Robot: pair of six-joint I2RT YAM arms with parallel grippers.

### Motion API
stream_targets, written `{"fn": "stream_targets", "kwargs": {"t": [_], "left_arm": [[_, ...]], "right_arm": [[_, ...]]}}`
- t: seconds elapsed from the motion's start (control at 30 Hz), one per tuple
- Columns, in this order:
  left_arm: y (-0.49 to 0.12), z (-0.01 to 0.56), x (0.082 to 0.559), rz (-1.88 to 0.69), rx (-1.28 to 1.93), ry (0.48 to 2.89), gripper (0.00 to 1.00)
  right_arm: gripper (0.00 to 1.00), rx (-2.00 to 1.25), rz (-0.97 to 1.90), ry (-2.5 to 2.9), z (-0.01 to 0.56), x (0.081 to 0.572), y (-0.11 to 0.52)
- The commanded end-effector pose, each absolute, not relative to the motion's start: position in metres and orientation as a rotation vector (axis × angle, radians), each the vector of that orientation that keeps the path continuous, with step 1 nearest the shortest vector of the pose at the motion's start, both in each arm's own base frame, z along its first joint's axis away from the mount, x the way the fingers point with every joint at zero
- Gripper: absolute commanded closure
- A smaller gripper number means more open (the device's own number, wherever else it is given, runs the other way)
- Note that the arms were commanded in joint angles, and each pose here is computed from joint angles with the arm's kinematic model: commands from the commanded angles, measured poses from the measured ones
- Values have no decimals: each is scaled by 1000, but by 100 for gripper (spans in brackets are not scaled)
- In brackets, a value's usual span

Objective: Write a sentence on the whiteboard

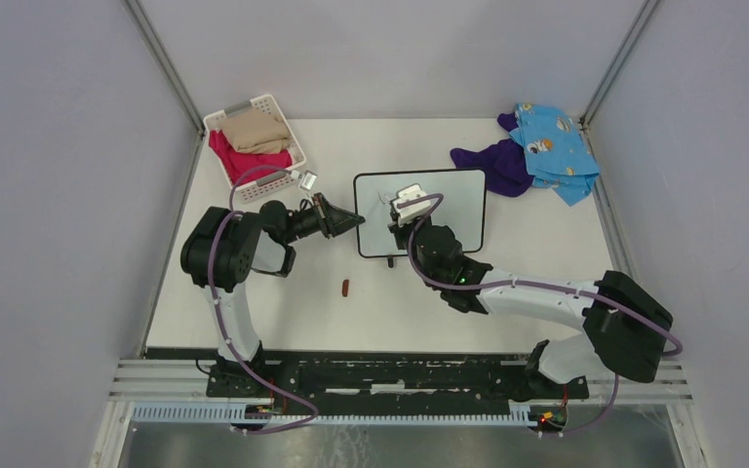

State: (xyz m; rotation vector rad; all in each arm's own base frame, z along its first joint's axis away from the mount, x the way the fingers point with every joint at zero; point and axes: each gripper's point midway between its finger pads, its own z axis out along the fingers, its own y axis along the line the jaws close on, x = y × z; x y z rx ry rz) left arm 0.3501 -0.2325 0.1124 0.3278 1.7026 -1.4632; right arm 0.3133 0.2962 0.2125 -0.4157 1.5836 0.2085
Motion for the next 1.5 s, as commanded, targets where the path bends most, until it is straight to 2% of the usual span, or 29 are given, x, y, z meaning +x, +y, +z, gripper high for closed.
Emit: {"fn": "stream_targets", "kwargs": {"t": [0.0,0.4,1.17,1.47], "left_arm": [[-232,123,351,-1425,406,1619,79],[-232,122,351,-1425,407,1618,84],[-232,123,352,-1424,406,1617,85],[-232,123,351,-1425,406,1616,85]], "right_arm": [[100,-349,254,1519,246,324,304],[100,-350,229,1552,233,329,301],[100,-405,261,1652,188,316,298],[100,-474,329,1674,178,309,318]]}}
